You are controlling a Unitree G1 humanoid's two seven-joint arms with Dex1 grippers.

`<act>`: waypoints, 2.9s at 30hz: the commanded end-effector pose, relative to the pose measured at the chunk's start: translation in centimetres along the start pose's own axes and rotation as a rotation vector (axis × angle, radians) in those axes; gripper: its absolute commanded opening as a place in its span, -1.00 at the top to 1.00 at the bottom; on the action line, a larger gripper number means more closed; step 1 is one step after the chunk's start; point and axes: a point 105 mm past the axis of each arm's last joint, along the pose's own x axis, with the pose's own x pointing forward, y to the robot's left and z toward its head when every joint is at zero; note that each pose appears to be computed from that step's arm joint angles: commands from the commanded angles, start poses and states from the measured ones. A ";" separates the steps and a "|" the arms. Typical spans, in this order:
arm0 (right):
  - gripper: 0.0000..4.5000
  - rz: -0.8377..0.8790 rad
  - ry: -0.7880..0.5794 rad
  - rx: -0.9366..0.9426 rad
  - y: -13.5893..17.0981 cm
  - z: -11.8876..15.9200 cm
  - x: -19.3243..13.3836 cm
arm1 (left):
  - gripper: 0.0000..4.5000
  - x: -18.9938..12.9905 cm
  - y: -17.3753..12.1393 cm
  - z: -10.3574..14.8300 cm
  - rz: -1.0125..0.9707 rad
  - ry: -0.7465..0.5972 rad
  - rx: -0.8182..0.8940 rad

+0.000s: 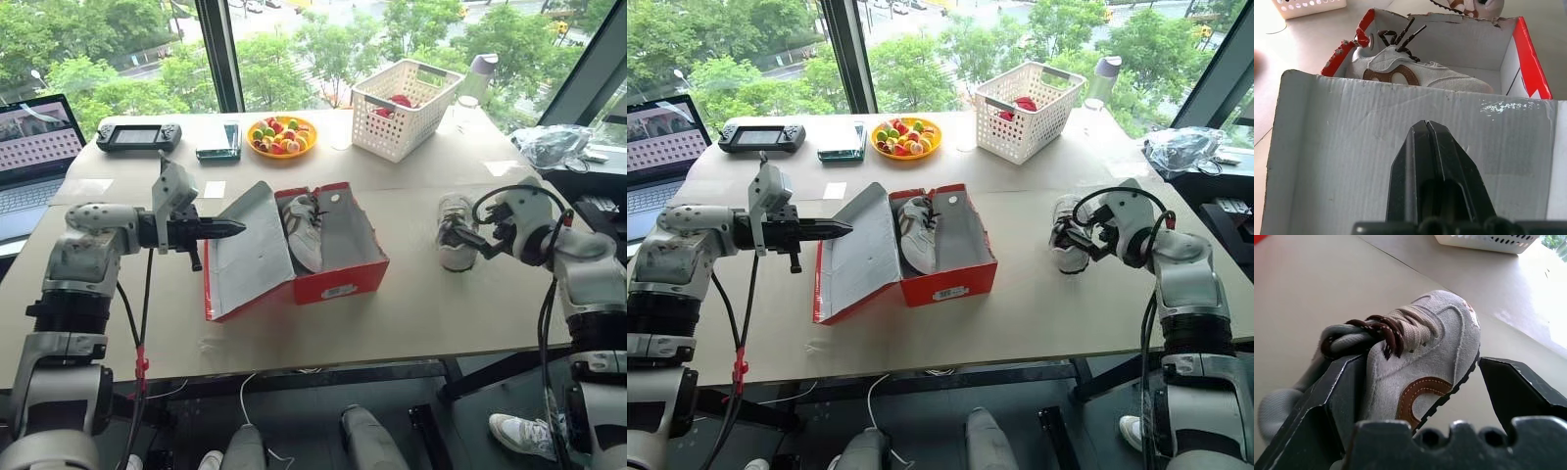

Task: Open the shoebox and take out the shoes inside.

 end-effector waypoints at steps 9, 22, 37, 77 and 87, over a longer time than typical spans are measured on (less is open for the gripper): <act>-0.99 0.116 -0.217 -0.067 3.5 11.8 -1.0 | 1.00 0.2 0.2 1.4 -0.007 -0.028 0.042; -0.99 0.462 -0.054 0.722 16.0 14.0 6.0 | 1.00 0.4 0.0 1.1 -0.014 -0.024 0.037; -0.99 0.462 0.033 0.602 13.7 12.2 11.5 | 1.00 -0.1 -0.5 0.9 -0.001 -0.024 0.032; 0.43 0.521 -0.008 0.537 14.6 12.6 12.6 | 1.00 -0.4 -0.5 0.6 0.019 -0.008 0.027; 0.43 0.582 -0.016 0.728 13.7 12.5 9.6 | 1.00 -0.2 -0.4 0.6 0.014 -0.006 0.027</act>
